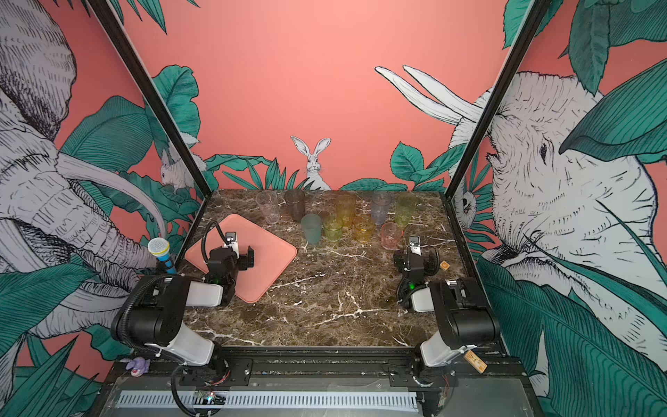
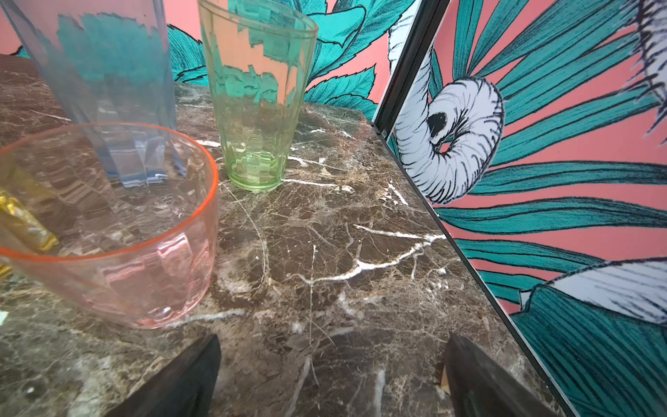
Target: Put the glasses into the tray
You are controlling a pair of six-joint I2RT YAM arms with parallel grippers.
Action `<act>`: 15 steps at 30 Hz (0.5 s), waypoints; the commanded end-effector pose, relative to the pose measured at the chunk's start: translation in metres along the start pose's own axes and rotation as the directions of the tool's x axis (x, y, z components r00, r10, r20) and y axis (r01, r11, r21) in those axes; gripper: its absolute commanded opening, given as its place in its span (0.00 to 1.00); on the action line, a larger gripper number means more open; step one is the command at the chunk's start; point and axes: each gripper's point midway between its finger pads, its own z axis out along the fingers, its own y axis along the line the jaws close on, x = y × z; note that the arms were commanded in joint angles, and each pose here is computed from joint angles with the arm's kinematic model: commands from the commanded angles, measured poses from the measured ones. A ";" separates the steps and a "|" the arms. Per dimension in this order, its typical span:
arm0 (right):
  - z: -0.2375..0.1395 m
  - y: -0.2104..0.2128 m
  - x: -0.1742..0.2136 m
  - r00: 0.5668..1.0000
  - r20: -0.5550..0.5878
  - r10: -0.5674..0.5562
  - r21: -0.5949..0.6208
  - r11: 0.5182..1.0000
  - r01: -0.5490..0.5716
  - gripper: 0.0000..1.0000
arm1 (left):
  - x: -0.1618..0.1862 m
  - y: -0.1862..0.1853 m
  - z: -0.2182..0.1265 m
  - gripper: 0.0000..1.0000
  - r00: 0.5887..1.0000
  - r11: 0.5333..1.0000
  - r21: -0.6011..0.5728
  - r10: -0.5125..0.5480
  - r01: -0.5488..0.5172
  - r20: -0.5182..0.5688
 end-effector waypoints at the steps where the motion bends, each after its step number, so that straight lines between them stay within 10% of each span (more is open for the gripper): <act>1: 0.002 -0.003 -0.011 0.999 0.032 0.031 0.014 0.999 -0.031 0.99 | -0.011 0.004 -0.001 1.00 0.999 1.000 -0.012 -0.017 0.018 0.030; 15: 0.004 -0.004 -0.012 0.999 0.026 0.037 0.009 0.999 -0.038 0.99 | -0.012 0.004 -0.001 1.00 0.999 1.000 -0.012 -0.017 0.017 0.031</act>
